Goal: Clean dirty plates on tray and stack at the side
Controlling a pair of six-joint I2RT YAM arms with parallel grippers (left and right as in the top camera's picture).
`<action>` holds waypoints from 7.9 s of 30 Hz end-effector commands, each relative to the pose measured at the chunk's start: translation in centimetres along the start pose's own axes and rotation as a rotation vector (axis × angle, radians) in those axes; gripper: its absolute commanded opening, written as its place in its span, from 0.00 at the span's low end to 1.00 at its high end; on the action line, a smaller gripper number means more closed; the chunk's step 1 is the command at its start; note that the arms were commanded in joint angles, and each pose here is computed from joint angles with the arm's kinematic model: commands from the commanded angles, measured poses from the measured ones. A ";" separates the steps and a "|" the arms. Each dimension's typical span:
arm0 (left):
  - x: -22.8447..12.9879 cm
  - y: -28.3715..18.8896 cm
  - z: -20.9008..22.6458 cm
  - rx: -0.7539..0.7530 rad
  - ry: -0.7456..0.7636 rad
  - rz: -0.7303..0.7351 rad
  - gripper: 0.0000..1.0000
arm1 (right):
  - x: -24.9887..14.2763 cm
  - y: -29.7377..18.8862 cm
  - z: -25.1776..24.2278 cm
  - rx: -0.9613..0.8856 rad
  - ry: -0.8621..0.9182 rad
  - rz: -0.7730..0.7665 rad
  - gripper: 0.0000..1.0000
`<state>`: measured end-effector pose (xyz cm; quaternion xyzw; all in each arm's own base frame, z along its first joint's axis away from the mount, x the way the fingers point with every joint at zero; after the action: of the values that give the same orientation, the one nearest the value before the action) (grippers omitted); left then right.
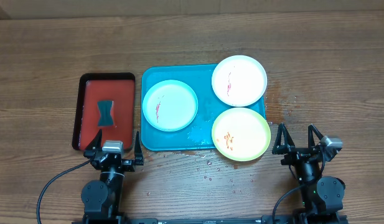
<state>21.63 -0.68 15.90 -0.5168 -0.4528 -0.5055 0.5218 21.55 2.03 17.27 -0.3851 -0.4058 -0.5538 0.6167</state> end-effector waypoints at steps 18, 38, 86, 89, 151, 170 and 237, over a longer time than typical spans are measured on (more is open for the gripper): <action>-0.1 0.0 0.1 0.002 0.015 -0.006 1.00 | -0.2 0.0 0.0 0.004 -0.001 -0.004 1.00; -0.1 0.0 0.1 0.002 0.015 -0.006 1.00 | -0.2 0.0 0.0 0.004 -0.001 -0.004 1.00; 10.4 -3.0 -2.2 -0.192 -0.044 0.008 1.00 | 5.9 -1.7 4.3 0.169 -0.015 -0.094 1.00; 12.4 -2.6 -2.3 -0.214 -0.053 0.070 1.00 | 7.5 -2.0 5.2 0.187 -0.016 -0.089 1.00; 9.3 15.4 4.5 0.193 -0.205 1.110 1.00 | -17.3 18.3 18.5 -0.126 -0.104 1.110 0.61; 4.9 16.4 4.3 0.195 -0.201 1.251 0.97 | -21.3 18.7 17.1 -0.158 -0.131 1.150 0.04; -8.9 16.4 7.4 0.069 -0.173 1.607 0.04 | -21.3 18.5 16.8 -0.166 -0.139 1.158 0.06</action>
<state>36.50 7.47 4.47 -0.6817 0.0154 0.0931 0.7255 37.37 27.39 3.94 -0.6171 -0.1253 -0.1333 0.7653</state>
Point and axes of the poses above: each gripper's point midway between its finger pads, its own y axis out along the fingers, its own z axis along the line the jaws close on, x = y × z, the point moved 3 cm from there along -y, back along the fingers
